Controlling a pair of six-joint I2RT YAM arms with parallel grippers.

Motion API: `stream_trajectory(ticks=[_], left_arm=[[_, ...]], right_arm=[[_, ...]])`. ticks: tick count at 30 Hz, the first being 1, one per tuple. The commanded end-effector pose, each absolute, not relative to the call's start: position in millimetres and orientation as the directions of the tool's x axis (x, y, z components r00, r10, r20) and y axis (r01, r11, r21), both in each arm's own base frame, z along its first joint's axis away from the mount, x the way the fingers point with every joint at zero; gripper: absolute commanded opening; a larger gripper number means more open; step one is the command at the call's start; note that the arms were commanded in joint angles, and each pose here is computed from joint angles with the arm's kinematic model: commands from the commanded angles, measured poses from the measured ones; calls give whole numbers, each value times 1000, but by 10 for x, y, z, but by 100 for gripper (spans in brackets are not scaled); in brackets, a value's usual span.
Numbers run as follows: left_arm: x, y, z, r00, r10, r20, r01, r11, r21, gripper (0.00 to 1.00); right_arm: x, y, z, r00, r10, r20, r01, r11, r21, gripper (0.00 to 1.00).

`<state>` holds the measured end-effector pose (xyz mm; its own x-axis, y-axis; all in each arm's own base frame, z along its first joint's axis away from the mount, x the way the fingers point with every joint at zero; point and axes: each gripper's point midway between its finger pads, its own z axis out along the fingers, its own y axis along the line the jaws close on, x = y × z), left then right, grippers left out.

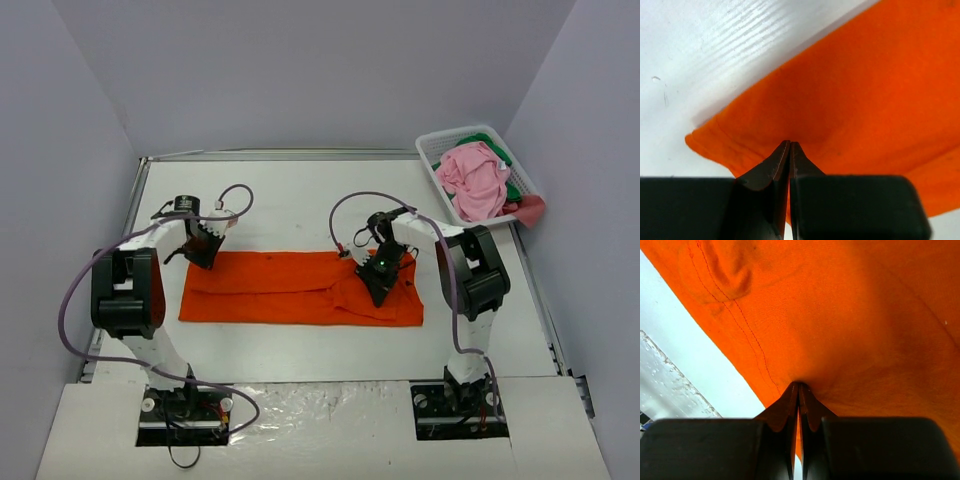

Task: Fold and stack the t-shirts
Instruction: Rotate the tshirt 90 degrees

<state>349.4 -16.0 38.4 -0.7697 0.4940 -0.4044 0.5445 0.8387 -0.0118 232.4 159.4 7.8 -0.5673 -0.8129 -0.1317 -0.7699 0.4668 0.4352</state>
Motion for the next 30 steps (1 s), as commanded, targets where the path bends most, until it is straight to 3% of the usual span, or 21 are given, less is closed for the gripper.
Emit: stream_trajectory(ticks=[1, 11, 15, 18, 19, 21, 22, 30], left_arm=[[3681, -114, 468, -746, 518, -419, 558, 829, 34, 3], [3250, -148, 77, -796, 540, -273, 566, 824, -20, 2], [3115, -180, 84, -798, 553, -238, 570, 822, -3, 3], [3079, -276, 153, -786, 575, -227, 593, 805, -13, 2], [3060, -293, 146, -783, 587, -207, 602, 798, -13, 2], [2967, -392, 156, -770, 616, -166, 630, 776, -40, 2], [2928, -435, 152, -765, 625, -155, 638, 769, -51, 2], [2548, -1058, 264, -653, 747, -126, 757, 643, -112, 2]], right_arm=[[2330, 1496, -106, -561, -825, -70, -764, 484, 426, 0], [2938, 1431, -314, -612, -788, -70, -737, 536, 411, 0], [3635, 1565, -266, -614, -774, -153, -764, 534, 362, 0], [3928, 1630, -386, -620, -770, -151, -760, 542, 359, 0], [4230, 1713, -225, -613, -761, -213, -780, 542, 312, 0], [4457, 1773, -367, -615, -754, -229, -782, 549, 293, 0], [4748, 1857, -212, -596, -742, -307, -803, 549, 231, 0], [5741, 2013, -308, -546, -655, -523, -750, 660, -43, 0]])
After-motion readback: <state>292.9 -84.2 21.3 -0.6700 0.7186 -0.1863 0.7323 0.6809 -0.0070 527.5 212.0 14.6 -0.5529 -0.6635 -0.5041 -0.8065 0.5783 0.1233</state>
